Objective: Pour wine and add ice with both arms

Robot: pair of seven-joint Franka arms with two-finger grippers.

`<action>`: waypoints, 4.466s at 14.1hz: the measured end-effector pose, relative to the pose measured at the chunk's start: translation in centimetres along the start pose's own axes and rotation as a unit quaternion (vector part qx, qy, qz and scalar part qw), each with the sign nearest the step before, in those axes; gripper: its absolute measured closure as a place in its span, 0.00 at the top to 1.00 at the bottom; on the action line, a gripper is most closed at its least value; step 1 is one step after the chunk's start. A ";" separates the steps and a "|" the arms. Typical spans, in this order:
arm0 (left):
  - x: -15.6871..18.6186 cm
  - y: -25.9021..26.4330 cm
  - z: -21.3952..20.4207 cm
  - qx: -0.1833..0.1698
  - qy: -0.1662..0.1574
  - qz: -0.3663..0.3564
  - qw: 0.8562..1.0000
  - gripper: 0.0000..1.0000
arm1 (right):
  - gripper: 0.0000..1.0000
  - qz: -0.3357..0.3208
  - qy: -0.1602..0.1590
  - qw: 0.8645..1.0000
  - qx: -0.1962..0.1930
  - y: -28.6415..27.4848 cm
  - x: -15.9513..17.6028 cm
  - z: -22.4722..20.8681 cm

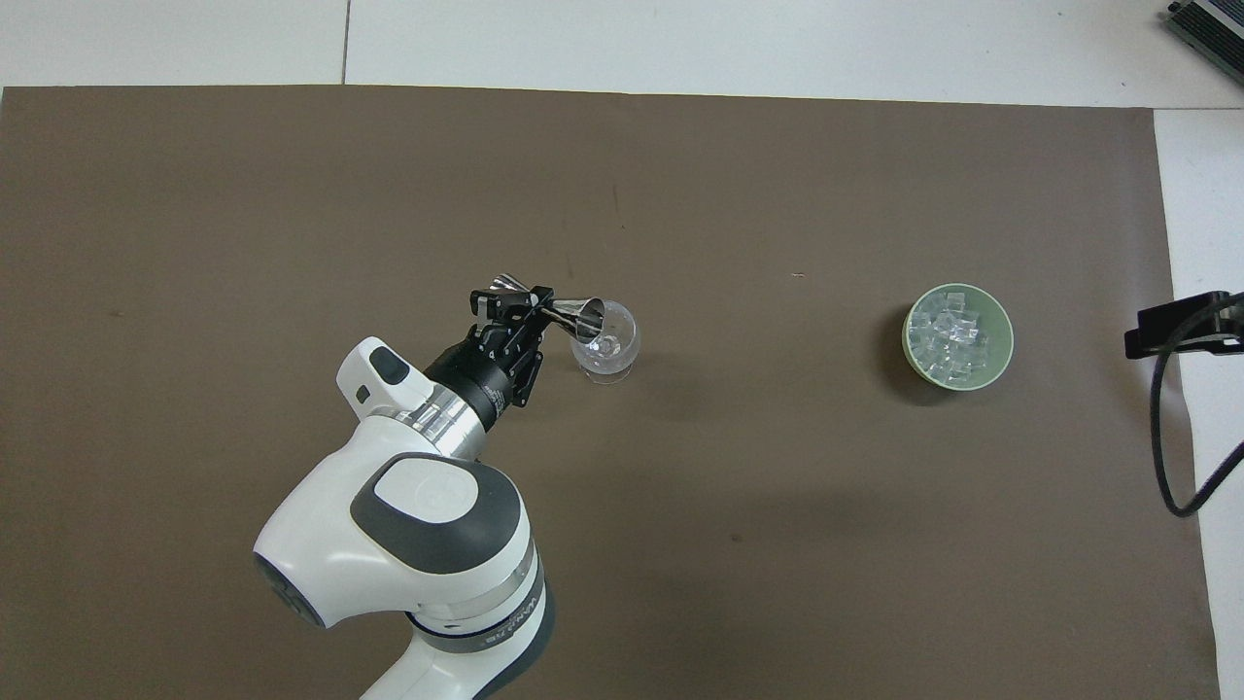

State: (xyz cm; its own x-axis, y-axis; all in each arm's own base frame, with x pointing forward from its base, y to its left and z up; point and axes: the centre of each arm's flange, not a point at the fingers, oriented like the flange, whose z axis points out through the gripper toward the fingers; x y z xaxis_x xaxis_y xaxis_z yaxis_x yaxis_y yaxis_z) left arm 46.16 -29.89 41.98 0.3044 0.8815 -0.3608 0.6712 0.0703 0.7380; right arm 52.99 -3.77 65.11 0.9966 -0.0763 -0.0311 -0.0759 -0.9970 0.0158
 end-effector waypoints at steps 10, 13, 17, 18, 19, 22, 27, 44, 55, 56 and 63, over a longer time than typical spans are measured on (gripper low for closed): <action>-0.3 0.7 -0.3 -0.007 0.011 0.026 1.000 0.21 | 1.00 0.000 0.000 1.000 0.000 0.0 0.0 0.0; -0.3 0.6 -0.3 -0.006 0.014 0.039 0.999 0.21 | 1.00 0.000 0.000 1.000 0.000 0.0 0.0 0.0; -0.5 0.5 -0.3 -0.005 0.018 0.058 0.998 0.21 | 1.00 0.000 0.000 1.000 0.000 0.0 0.0 0.0; -0.7 0.5 -0.3 -0.005 0.018 0.062 0.998 0.21 | 1.00 0.000 0.000 1.000 0.000 0.0 0.0 0.0; -0.9 0.5 -0.3 -0.005 0.019 0.066 0.998 0.21 | 1.00 0.000 0.000 1.000 0.000 0.0 0.0 0.0; -1.0 0.9 -0.5 -0.009 0.022 0.079 0.997 0.21 | 1.00 0.000 0.000 1.000 0.000 0.0 0.0 0.0; -1.0 0.7 -0.4 -0.007 0.028 0.097 0.995 0.21 | 1.00 0.000 0.000 1.000 0.000 0.0 0.0 0.0; -2.0 1.7 -0.6 -0.017 0.044 0.167 0.985 0.21 | 1.00 0.000 0.000 1.000 0.000 0.0 0.0 0.0; -2.9 2.3 -0.6 -0.024 0.052 0.219 0.974 0.21 | 1.00 0.000 0.000 1.000 0.000 0.0 0.0 0.0; -3.0 2.3 -0.6 -0.024 0.052 0.223 0.973 0.21 | 1.00 0.000 0.000 1.000 0.000 0.0 0.0 0.0; -3.6 2.4 -0.5 -0.026 0.053 0.267 0.962 0.21 | 1.00 -0.006 0.000 1.000 0.000 -0.6 0.0 0.0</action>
State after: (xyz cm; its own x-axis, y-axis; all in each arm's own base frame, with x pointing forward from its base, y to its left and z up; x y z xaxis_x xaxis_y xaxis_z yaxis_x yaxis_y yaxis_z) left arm 46.30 -32.65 45.36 0.5236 0.8411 0.1356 0.4036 -0.3850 0.8300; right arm 53.04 -3.15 65.11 0.9974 -0.0649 -0.0306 -0.0644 -0.9978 0.0155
